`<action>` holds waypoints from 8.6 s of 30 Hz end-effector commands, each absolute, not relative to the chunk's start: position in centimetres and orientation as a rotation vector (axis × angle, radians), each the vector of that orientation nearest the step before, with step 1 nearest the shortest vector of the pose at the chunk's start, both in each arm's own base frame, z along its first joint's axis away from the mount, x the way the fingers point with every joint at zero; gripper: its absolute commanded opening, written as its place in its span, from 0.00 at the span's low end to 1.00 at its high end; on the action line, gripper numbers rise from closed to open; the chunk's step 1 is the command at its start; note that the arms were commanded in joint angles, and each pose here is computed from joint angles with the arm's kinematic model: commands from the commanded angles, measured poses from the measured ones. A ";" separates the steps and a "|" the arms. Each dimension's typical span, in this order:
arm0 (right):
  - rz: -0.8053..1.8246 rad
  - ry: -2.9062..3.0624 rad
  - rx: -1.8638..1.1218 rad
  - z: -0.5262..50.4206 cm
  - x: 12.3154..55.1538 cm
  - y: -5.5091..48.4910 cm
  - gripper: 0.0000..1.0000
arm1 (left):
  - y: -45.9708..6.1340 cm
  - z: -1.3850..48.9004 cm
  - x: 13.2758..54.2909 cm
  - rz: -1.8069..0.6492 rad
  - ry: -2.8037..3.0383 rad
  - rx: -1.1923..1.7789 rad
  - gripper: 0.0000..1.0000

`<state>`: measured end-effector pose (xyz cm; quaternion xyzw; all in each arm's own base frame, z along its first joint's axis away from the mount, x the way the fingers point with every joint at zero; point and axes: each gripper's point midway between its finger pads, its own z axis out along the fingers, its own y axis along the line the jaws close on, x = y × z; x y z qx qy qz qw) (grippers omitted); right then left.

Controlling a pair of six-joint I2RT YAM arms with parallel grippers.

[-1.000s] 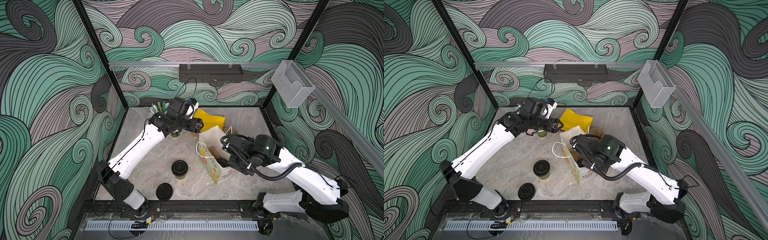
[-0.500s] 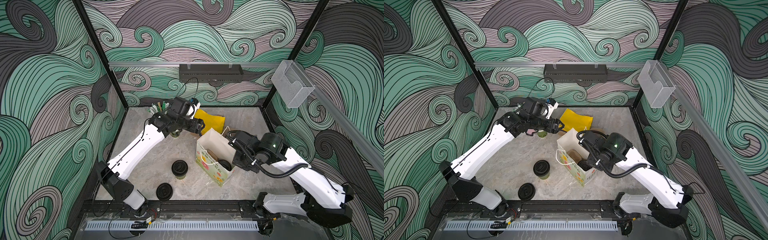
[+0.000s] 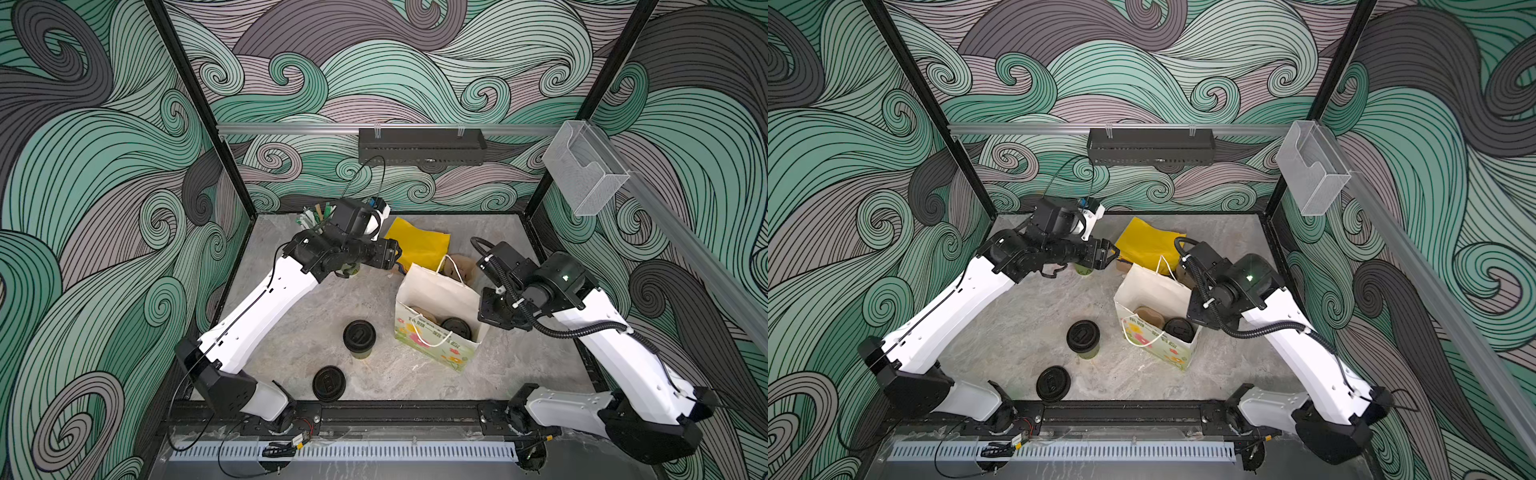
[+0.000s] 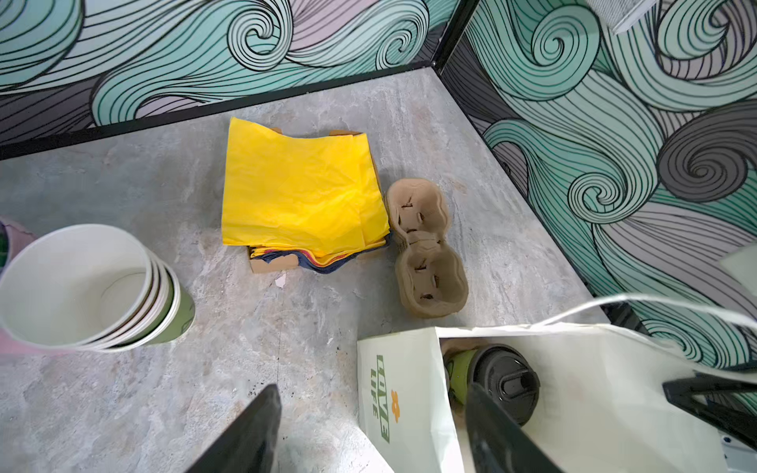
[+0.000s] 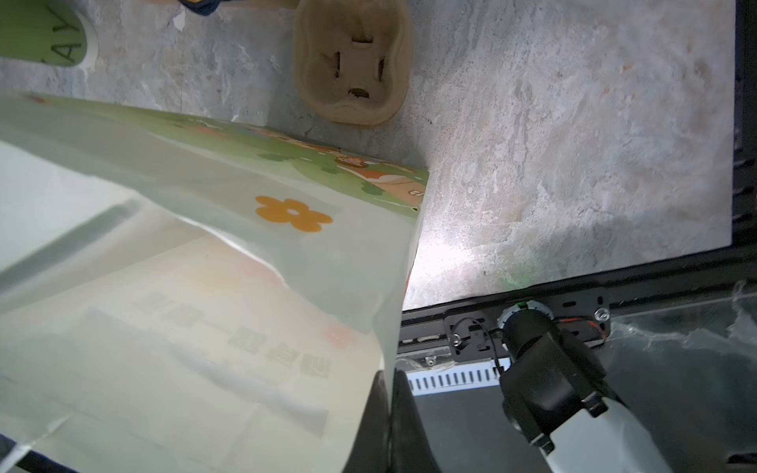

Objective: Pack a coffee takeout order
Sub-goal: Rotate the takeout bag at the center of the table, then rotate the takeout bag at the middle-right of the table.

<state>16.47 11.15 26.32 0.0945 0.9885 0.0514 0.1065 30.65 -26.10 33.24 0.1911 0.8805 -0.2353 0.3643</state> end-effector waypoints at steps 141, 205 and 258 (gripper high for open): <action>0.258 2.901 0.529 24.6 16.3 11.8 0.43 | -30.6 30.0 23.7 -0.681 2.210 0.482 0.36; 0.279 2.904 0.122 30.9 18.8 11.3 0.56 | -20.9 33.2 19.3 -0.588 2.254 0.334 0.82; 0.039 3.001 0.297 24.8 15.3 10.5 0.00 | -19.5 28.9 21.5 -0.558 2.376 0.147 0.81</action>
